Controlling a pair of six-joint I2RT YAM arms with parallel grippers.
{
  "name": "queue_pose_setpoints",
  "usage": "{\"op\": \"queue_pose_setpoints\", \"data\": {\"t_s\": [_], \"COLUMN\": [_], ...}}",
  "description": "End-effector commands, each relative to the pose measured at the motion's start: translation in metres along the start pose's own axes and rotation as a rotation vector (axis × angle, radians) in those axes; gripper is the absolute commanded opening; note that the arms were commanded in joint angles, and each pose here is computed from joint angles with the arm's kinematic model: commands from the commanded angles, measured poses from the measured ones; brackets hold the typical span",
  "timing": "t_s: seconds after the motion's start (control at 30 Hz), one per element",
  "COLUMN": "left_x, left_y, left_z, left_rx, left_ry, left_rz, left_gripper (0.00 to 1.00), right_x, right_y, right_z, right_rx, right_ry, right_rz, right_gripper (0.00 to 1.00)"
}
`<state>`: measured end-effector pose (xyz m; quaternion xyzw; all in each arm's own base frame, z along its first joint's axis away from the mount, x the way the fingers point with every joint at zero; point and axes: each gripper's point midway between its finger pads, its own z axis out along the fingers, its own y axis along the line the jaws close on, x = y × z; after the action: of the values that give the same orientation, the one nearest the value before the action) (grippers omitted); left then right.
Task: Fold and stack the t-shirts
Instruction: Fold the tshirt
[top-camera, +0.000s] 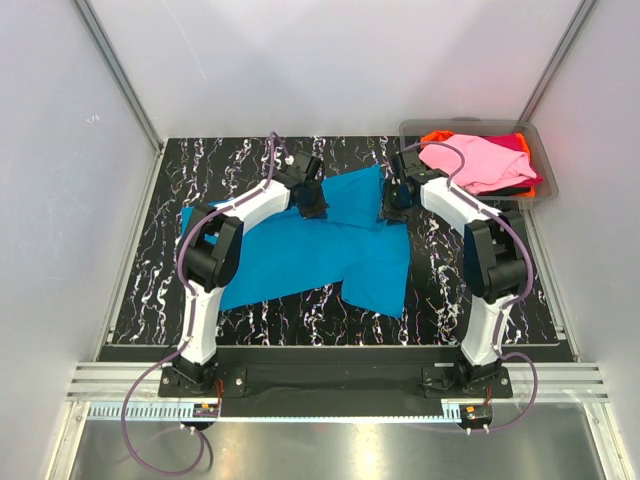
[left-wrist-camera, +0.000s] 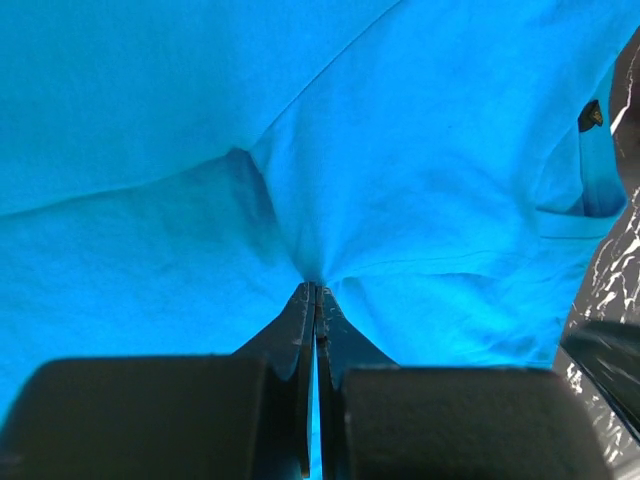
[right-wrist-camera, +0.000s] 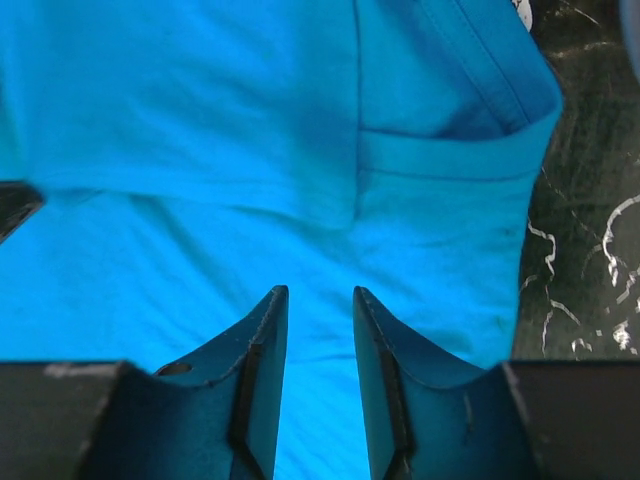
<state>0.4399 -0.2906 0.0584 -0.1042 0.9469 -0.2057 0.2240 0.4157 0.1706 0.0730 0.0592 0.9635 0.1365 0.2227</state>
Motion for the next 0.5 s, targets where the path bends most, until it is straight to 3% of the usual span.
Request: {"op": "queue_pose_setpoints", "data": {"t_s": [0.0,0.07,0.23,0.33,0.47], "left_x": [-0.003,-0.002,-0.001,0.000,0.003], "left_y": [-0.012,-0.012,-0.013,-0.014,-0.013], "left_z": [-0.015,-0.016,-0.015,-0.013,-0.008], "left_rx": [0.071,0.080,0.092,0.096,0.099], "left_ry": [0.016,0.025,0.032,0.038,0.057], "left_rz": [0.020,0.037,0.061,0.068,0.055], "left_gripper": [0.00,0.04,0.28,0.37,0.40], "right_x": [-0.018,-0.020,-0.024,-0.027,-0.026], "right_y": [0.004,0.004,0.002,0.000,-0.005], "right_z": [0.009,0.013,0.030,0.035,0.038], "right_rx": [0.021,0.026,0.055,0.081,0.105], "right_ry": [-0.047,-0.047,-0.050,-0.059,-0.062], "right_rz": [-0.026,-0.036,-0.060,-0.068,-0.064], "right_gripper": [0.40,0.41,0.41,0.40,0.38]}}
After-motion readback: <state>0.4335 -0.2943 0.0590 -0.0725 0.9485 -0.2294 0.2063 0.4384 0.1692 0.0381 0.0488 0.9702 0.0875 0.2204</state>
